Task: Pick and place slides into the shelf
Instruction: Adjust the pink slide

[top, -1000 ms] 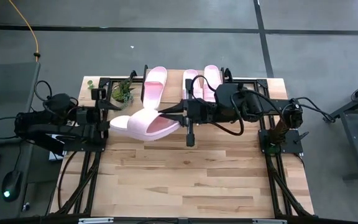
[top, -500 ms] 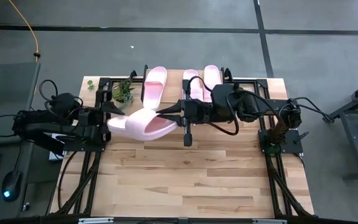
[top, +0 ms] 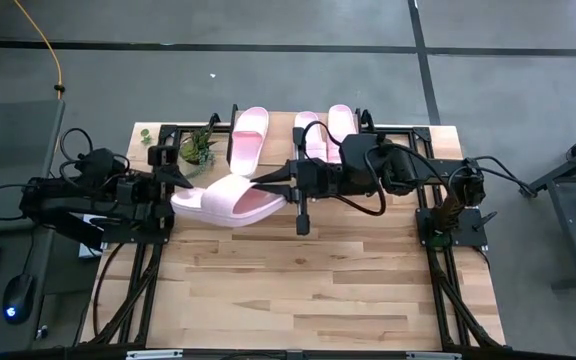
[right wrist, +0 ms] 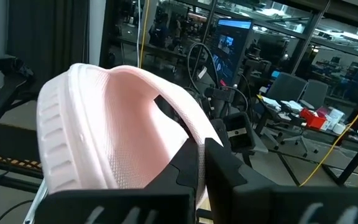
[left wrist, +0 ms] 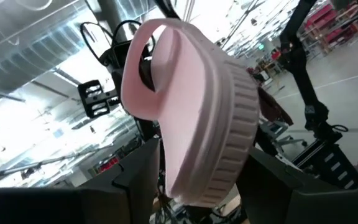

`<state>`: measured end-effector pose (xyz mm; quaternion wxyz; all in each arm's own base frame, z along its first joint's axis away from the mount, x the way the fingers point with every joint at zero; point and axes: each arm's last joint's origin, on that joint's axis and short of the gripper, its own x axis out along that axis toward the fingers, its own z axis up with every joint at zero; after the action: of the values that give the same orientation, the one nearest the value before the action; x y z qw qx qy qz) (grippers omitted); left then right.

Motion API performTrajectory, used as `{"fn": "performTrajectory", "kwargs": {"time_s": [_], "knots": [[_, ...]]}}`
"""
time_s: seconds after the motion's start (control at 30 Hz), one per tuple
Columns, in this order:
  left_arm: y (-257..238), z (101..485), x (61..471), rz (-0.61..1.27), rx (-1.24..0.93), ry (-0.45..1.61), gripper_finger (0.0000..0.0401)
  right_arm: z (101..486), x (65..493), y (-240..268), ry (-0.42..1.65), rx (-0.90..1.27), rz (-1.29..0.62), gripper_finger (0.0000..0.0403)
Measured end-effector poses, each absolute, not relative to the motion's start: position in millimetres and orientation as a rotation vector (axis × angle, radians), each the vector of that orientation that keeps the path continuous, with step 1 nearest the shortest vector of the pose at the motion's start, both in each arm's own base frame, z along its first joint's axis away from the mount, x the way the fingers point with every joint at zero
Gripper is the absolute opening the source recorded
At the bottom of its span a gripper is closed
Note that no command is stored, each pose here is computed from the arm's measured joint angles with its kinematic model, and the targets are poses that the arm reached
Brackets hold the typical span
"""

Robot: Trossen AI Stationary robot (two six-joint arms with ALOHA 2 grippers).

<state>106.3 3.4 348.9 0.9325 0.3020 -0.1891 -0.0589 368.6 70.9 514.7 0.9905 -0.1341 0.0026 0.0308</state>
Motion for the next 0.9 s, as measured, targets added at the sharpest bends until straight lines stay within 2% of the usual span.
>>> {"fn": "performTrajectory", "kwargs": {"time_s": [0.17, 0.27, 0.57, 0.8, 0.9], "knots": [[3.5, 348.7, 108.2, -0.128, 0.618, -0.386, 0.0181, 510.8, 375.7, 72.4, -0.003, -0.268, 0.065, 0.0], [3.7, 348.9, 110.4, -0.129, 0.613, -0.388, 0.0164, 508.2, 380.5, 71.9, -0.007, -0.267, 0.067, 0.0], [2.7, 350.1, 111.6, -0.167, 0.621, -0.413, 0.0057, 506.1, 382.5, 71.6, 0.003, -0.269, 0.049, 0.0], [2.8, 350.0, 111.4, -0.162, 0.632, -0.412, 0.0056, 503.2, 381.2, 71.5, 0.042, -0.28, 0.055, 0.0001], [2.8, 349.6, 111.6, -0.163, 0.631, -0.407, 0.0062, 500.6, 380.5, 71.3, 0.072, -0.299, 0.061, 0.0013]]}}
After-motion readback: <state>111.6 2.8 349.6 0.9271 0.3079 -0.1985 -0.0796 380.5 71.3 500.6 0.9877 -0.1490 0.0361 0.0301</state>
